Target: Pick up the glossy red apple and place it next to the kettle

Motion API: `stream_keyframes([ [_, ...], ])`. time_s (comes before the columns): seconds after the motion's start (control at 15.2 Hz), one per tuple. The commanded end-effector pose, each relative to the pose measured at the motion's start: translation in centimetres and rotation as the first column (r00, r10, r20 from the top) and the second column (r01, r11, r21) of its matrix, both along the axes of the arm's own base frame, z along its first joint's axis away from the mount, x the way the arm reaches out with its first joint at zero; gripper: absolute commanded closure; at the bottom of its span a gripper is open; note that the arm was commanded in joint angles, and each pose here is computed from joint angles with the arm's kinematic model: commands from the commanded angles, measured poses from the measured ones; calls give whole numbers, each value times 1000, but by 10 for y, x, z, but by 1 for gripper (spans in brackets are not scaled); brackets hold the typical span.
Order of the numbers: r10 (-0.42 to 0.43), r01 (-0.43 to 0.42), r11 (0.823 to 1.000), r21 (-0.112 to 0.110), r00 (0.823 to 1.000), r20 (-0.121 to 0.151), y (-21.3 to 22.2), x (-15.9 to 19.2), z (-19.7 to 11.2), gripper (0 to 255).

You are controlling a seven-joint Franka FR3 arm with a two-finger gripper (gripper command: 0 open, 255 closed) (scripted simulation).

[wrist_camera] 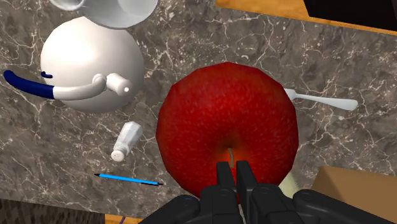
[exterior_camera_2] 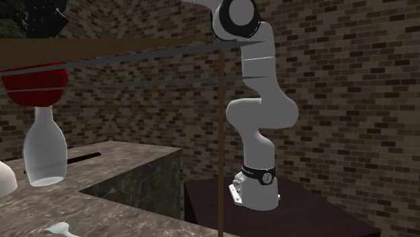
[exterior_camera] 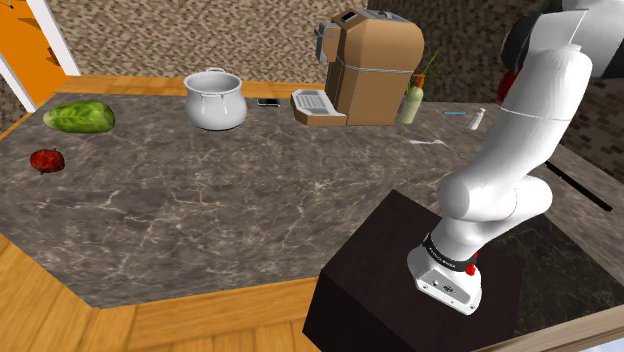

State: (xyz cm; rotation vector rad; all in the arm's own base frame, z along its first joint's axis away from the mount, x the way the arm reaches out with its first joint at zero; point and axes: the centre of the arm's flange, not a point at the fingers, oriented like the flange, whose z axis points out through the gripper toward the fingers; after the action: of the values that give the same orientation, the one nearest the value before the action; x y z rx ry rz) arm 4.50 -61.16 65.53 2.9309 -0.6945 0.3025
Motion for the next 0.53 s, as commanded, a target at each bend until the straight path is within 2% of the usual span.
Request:
stream_keyframes([
  [0.0,4,-4,1000,0,1000,1,-19,-22,-2,255],
  [0.13,4,-4,1000,0,1000,1,-35,-44,-2,255],
  [0.46,4,-4,1000,0,1000,1,-35,-44,-28,255],
])
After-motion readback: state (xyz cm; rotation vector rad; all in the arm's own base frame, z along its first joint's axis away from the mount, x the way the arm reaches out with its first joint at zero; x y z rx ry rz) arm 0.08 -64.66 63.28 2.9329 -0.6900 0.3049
